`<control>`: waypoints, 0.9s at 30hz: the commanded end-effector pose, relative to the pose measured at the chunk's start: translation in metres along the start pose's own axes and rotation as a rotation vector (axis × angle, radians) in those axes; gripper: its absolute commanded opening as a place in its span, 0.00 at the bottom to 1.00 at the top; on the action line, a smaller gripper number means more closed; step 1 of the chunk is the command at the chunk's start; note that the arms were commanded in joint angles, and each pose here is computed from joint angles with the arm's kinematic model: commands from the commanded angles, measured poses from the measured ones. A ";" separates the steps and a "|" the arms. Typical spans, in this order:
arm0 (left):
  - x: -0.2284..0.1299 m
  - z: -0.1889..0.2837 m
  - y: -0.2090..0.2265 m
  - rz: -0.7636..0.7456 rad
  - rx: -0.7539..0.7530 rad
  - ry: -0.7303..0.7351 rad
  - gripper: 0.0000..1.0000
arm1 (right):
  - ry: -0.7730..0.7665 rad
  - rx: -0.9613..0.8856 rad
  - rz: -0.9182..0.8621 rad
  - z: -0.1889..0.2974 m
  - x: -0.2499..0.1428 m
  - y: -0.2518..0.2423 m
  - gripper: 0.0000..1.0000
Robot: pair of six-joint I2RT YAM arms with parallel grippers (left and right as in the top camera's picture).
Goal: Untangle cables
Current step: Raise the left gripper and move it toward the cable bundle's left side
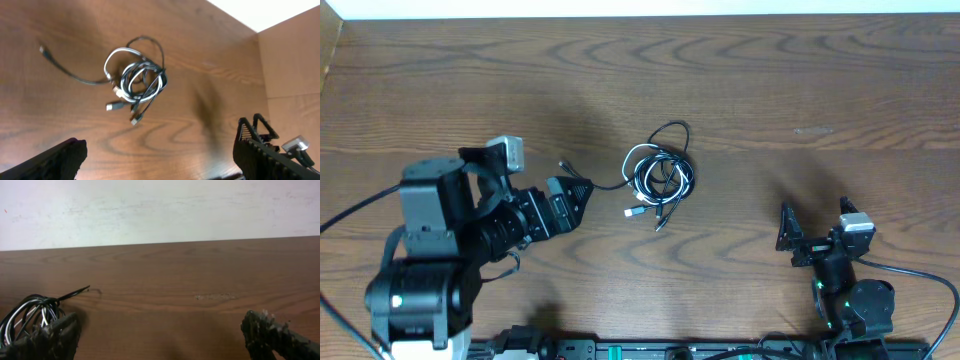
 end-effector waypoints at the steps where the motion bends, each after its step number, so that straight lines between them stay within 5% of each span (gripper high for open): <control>1: 0.002 -0.004 0.000 0.010 -0.004 0.034 0.99 | 0.001 -0.003 -0.007 0.000 0.000 0.000 0.99; 6: 0.005 -0.016 0.010 0.042 0.038 0.078 0.99 | 0.001 -0.003 -0.007 0.000 0.000 0.000 0.99; 16: 0.019 -0.042 0.063 0.078 0.414 0.120 0.97 | 0.001 -0.003 -0.007 0.000 0.000 0.000 0.99; 27: 0.027 -0.091 0.093 0.141 0.461 0.252 0.77 | 0.001 -0.003 -0.007 0.000 0.000 0.000 0.99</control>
Point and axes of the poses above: each gripper's point midway between its finger pads, its own z axis back along the fingers, its own y axis along the line the jaws close on, x = y × z, the point moved 7 cm from there along z, back along the fingers, and after that the axes turned 6 degrees about -z, right-handed, at the moved point
